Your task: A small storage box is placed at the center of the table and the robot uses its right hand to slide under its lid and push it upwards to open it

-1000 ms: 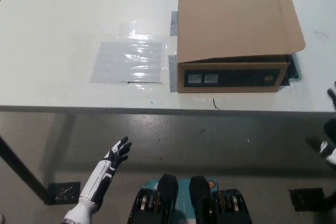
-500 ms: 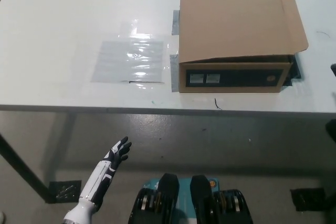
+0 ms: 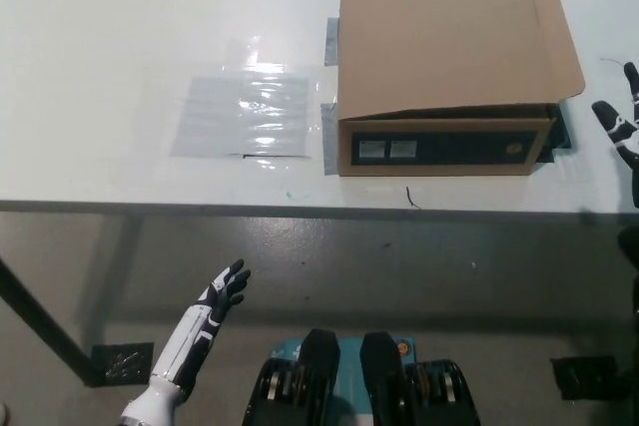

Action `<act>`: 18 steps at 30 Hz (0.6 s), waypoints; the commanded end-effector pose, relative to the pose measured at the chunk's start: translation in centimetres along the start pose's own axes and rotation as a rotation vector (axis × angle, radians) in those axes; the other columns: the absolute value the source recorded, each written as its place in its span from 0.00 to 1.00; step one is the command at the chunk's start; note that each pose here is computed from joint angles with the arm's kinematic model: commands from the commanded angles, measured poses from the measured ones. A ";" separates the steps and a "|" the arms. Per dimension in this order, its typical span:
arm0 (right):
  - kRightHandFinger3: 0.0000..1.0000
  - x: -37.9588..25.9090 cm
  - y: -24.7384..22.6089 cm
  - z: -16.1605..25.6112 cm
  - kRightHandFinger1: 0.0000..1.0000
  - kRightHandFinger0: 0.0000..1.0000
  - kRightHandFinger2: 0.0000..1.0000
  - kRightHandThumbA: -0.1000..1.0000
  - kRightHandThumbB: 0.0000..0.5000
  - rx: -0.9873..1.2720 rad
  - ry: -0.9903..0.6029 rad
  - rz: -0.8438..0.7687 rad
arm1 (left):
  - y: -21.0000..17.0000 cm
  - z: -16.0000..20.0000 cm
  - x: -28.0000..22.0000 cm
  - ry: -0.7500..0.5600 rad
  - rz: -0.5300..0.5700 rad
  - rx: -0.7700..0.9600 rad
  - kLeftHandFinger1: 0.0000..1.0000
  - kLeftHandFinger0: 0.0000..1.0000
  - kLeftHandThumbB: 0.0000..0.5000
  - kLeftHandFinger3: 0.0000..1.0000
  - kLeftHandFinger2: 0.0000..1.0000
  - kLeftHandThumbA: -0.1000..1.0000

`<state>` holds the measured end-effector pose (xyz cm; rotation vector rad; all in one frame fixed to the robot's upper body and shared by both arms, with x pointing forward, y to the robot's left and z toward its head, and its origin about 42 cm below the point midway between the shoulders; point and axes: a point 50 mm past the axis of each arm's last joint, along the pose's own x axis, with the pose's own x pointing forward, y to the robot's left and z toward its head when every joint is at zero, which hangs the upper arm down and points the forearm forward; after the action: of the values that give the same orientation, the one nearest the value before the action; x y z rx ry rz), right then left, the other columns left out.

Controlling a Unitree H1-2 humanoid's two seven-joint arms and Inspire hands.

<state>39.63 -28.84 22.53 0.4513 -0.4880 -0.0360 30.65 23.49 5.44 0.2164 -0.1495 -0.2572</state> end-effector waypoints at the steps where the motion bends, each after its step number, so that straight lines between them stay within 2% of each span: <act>1: 1.00 2.1 0.8 1.4 1.00 1.00 1.00 1.00 0.66 -0.043 -0.096 0.016 | 0.7 1.2 0.9 -0.072 -0.020 0.033 1.00 1.00 1.00 1.00 1.00 1.00; 9: 1.00 3.3 1.6 0.8 1.00 1.00 1.00 1.00 0.69 0.042 -0.064 0.004 | 0.7 1.3 1.0 -0.079 -0.017 0.031 1.00 1.00 1.00 1.00 1.00 1.00; 13: 1.00 3.6 2.1 0.6 1.00 1.00 1.00 1.00 0.65 0.077 -0.051 -0.003 | 0.7 1.3 1.1 -0.078 -0.016 0.035 1.00 1.00 1.00 1.00 1.00 1.00; 18: 1.00 4.3 2.7 0.1 1.00 1.00 1.00 1.00 0.65 0.139 -0.028 -0.005 | 0.8 1.3 1.0 -0.078 -0.018 0.036 1.00 1.00 1.00 1.00 1.00 1.00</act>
<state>41.85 -27.45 23.27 0.5173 -0.4775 -0.0445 30.84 23.42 5.59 0.2280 -0.1546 -0.2619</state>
